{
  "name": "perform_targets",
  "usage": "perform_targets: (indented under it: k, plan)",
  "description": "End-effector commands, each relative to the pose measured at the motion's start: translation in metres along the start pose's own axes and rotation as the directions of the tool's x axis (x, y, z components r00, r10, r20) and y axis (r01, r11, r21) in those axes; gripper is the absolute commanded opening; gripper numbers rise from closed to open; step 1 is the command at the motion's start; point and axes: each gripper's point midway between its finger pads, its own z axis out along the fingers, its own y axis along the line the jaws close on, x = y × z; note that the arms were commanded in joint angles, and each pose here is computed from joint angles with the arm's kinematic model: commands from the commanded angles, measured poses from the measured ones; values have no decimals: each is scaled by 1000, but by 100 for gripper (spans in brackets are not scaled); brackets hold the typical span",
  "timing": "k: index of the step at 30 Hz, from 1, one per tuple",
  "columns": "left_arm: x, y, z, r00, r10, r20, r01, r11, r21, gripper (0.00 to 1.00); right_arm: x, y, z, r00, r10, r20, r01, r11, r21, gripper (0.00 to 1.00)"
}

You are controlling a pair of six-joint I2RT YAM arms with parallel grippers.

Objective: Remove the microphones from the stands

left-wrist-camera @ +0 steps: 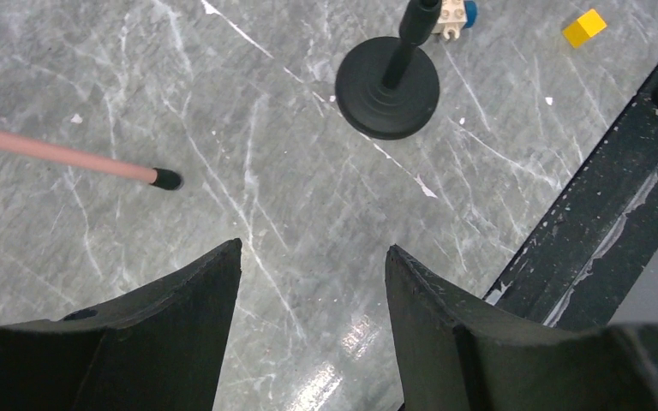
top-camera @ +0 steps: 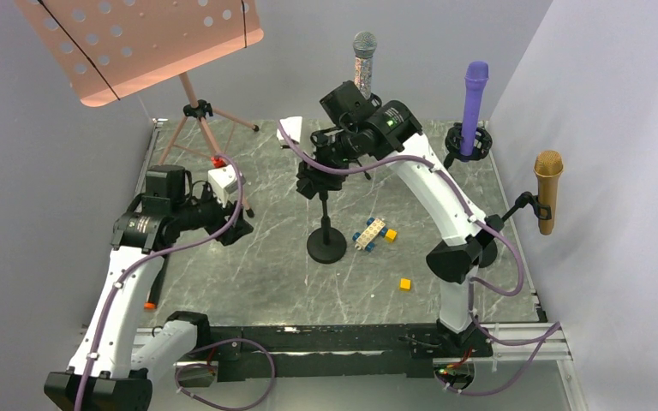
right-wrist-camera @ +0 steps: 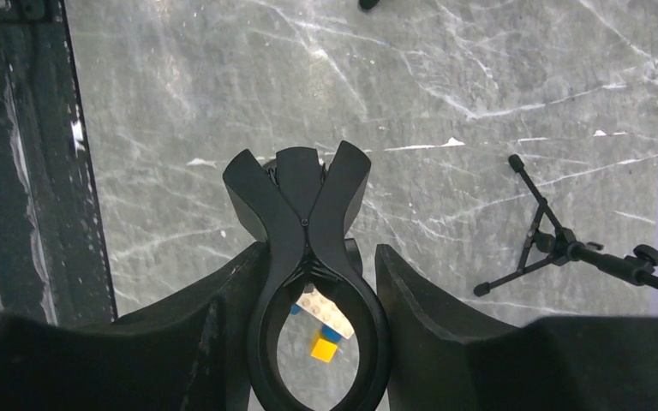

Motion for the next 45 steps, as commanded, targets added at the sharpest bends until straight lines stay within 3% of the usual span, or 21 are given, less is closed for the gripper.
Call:
perform_targets:
  k: [1,5,7,12,15,20,25,33,39,45]
  plan:
    - [-28,-15,1,990,100,103,-108,991,76,66,13,20,-17,998,-27,-49,24,998,-55,35]
    - [-36,-42,12,965,183,189,-219,957,191,69,33,36,-31,996,-44,-75,39,997,-71,8]
    - [-42,-57,16,934,233,272,-301,922,243,70,35,36,-40,998,-31,-49,29,998,-51,0]
    - [-44,-87,52,819,322,475,-483,833,270,72,35,39,-66,996,-45,74,46,999,-6,0]
    - [-47,-102,86,805,326,496,-514,800,309,71,40,40,-79,988,-88,126,83,995,50,0]
    - [-63,-114,130,774,295,560,-501,826,257,71,54,41,-86,985,-114,131,98,987,125,0]
    - [-63,-121,168,786,288,548,-468,856,221,67,56,36,-89,987,-61,150,42,991,128,0]
    - [-70,-166,197,796,219,564,-488,784,384,64,59,37,-91,986,-42,164,22,992,122,0]
    - [-71,-181,220,806,189,561,-465,790,400,63,59,37,-94,982,-28,188,3,991,136,0]
    - [-67,-192,233,834,135,536,-423,779,463,49,61,37,-92,978,9,207,-36,991,128,0]
